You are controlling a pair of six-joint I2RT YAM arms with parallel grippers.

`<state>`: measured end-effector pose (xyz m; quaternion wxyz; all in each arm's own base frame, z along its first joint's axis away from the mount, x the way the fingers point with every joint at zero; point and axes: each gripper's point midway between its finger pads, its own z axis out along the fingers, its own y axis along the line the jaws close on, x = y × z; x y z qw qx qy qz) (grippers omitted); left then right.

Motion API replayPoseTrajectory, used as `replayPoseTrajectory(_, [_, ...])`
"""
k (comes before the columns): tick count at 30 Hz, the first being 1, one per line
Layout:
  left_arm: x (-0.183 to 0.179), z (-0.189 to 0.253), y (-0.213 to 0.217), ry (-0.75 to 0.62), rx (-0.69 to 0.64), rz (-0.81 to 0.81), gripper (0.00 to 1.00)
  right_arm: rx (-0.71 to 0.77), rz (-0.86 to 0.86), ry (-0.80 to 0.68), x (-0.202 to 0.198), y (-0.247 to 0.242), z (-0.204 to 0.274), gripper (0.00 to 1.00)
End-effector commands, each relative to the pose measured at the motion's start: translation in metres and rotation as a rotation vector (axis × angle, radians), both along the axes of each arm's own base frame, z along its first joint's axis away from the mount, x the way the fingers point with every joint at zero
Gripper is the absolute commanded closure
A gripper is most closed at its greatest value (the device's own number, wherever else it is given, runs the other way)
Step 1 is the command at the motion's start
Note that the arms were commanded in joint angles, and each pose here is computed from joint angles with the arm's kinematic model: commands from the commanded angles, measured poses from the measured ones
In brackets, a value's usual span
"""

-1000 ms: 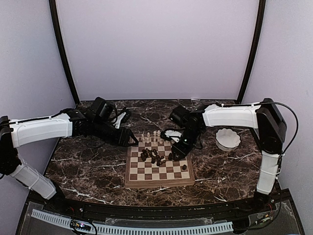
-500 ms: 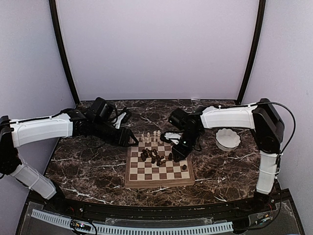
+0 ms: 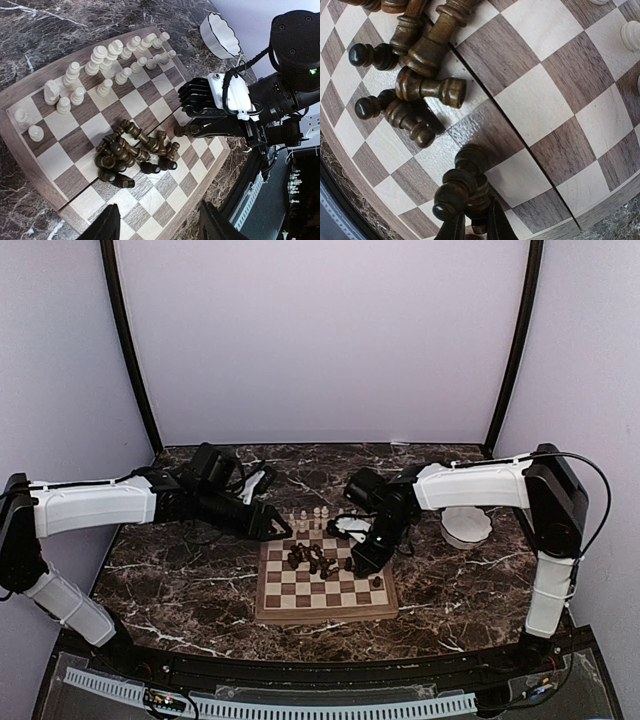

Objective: Set up the chess pieces on the board
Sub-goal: Pick up the knight from the chessboard.

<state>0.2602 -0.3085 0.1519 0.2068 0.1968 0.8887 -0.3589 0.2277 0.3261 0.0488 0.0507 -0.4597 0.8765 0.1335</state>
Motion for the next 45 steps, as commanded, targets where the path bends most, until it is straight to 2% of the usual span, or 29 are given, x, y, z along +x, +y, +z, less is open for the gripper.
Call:
replayPoseTrajectory(1, [-0.01,0.002,-0.014,0.001,-0.101,-0.068,0.47,0.03,0.003,0.013,-0.009,0.001,0.011,0.94])
replayPoseTrajectory(11, [-0.006,-0.012,-0.037,-0.015,-0.178,-0.106,0.5,0.091,0.004,0.035,-0.012,0.012,0.027,0.95])
replayPoseTrajectory(15, [-0.011,-0.003,-0.056,-0.147,-0.217,-0.165,0.48,0.107,0.003,0.062,-0.015,0.016,0.027,0.96])
replayPoseTrajectory(24, [-0.016,-0.016,-0.089,-0.275,-0.105,-0.25,0.5,0.084,-0.012,0.072,-0.016,0.011,0.028,0.97])
replayPoseTrajectory(33, [-0.023,-0.029,-0.103,-0.317,-0.028,-0.292,0.52,0.075,-0.02,0.046,-0.022,-0.003,0.053,0.97])
replayPoseTrajectory(39, [-0.012,-0.034,-0.113,-0.368,0.05,-0.282,0.53,0.067,-0.109,0.014,-0.005,-0.021,0.066,0.97])
replayPoseTrajectory(45, [-0.004,-0.052,-0.125,-0.338,0.139,-0.303,0.52,0.076,-0.163,-0.028,0.012,-0.032,0.079,0.98])
